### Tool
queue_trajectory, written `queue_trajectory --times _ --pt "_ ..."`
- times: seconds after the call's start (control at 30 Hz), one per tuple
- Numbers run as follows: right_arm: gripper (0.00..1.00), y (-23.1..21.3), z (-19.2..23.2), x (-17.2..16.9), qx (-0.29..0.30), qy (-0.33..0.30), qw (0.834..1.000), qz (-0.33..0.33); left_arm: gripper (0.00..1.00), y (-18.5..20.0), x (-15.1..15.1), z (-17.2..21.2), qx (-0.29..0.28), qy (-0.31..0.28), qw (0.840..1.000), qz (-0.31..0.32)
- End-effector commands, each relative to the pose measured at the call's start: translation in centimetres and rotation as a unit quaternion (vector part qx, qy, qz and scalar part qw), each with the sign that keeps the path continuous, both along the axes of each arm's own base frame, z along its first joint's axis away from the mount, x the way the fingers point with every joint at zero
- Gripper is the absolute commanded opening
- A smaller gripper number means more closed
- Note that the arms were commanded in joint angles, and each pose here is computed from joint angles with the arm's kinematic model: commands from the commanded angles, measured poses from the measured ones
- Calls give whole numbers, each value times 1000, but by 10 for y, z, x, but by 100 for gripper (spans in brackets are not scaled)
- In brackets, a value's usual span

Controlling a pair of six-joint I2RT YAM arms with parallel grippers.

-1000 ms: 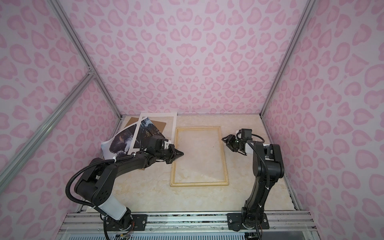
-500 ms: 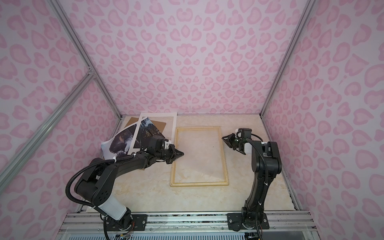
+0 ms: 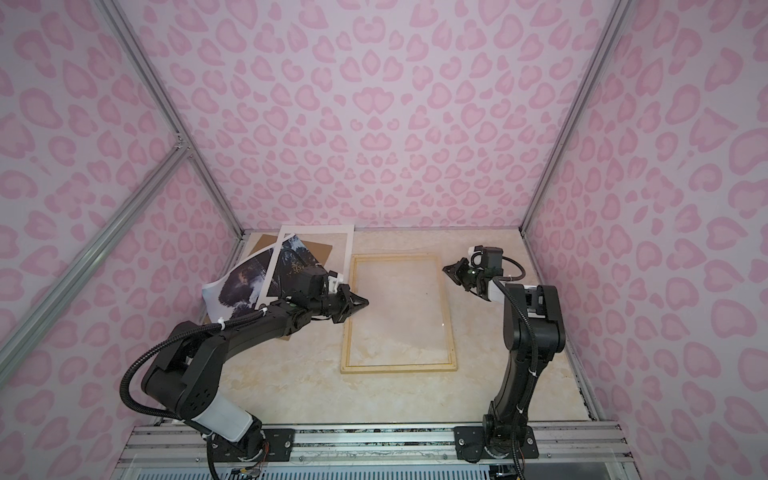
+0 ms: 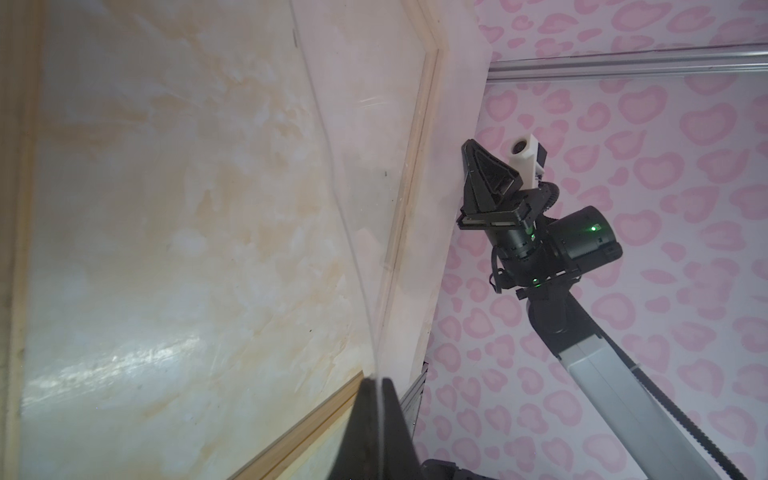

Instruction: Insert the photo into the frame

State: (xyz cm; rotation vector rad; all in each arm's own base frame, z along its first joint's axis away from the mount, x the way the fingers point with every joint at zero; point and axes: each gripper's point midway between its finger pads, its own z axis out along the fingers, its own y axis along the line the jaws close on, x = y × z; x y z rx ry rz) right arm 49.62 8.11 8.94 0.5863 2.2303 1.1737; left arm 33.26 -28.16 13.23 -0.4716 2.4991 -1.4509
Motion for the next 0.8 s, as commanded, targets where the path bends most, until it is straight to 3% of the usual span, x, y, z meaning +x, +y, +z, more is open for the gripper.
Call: queue_trajectory --times 0.0,0.27,0.77 --pt "0 7 -4 -4 -40 14 999 21 3 8 -11 -2 40 -15 999 -16" --pt "0 25 -5 11 -69 22 997 40 3 37 -21 -26 130 -16 991 2" --pt "0 38 -13 30 -66 9 997 43 3 42 -10 -68 183 -6 983 16"
